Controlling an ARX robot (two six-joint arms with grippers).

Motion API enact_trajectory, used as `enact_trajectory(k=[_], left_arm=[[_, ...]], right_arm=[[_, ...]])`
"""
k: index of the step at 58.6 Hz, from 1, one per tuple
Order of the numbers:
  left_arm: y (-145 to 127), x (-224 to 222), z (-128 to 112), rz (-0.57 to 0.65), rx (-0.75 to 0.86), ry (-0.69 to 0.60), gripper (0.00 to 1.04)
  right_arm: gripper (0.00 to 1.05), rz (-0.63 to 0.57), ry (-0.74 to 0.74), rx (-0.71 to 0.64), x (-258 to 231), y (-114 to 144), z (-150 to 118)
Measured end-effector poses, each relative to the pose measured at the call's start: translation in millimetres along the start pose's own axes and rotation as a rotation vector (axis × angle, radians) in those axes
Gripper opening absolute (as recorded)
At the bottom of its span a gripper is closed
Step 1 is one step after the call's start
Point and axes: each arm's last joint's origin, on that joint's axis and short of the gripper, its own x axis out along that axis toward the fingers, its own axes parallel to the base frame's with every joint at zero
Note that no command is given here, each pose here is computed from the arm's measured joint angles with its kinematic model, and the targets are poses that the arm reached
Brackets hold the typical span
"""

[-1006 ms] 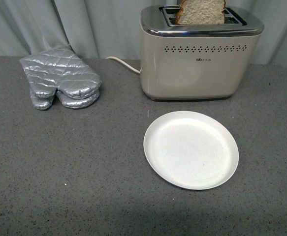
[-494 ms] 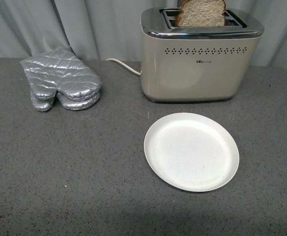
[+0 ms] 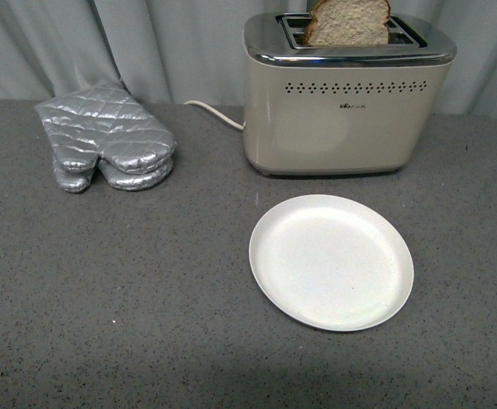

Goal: Put bread into toaster

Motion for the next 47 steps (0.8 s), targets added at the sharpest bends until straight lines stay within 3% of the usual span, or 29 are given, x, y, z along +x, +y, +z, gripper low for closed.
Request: enact_trajectory(k=[6, 38, 47], left_arm=[[0.0, 0.0, 0.0, 0.0, 0.0, 0.0, 0.98], [0.0, 0.0, 0.0, 0.0, 0.0, 0.0, 0.98], [0.0, 0.0, 0.0, 0.0, 0.0, 0.0, 0.98]], right_arm=[[0.03, 0.0, 0.004, -0.001, 0.0, 0.0, -0.4], [0.97, 0.0, 0.003, 0.0, -0.1, 0.0, -0.3], [0.95, 0.0, 0.003, 0.0, -0.1, 0.0, -0.3]])
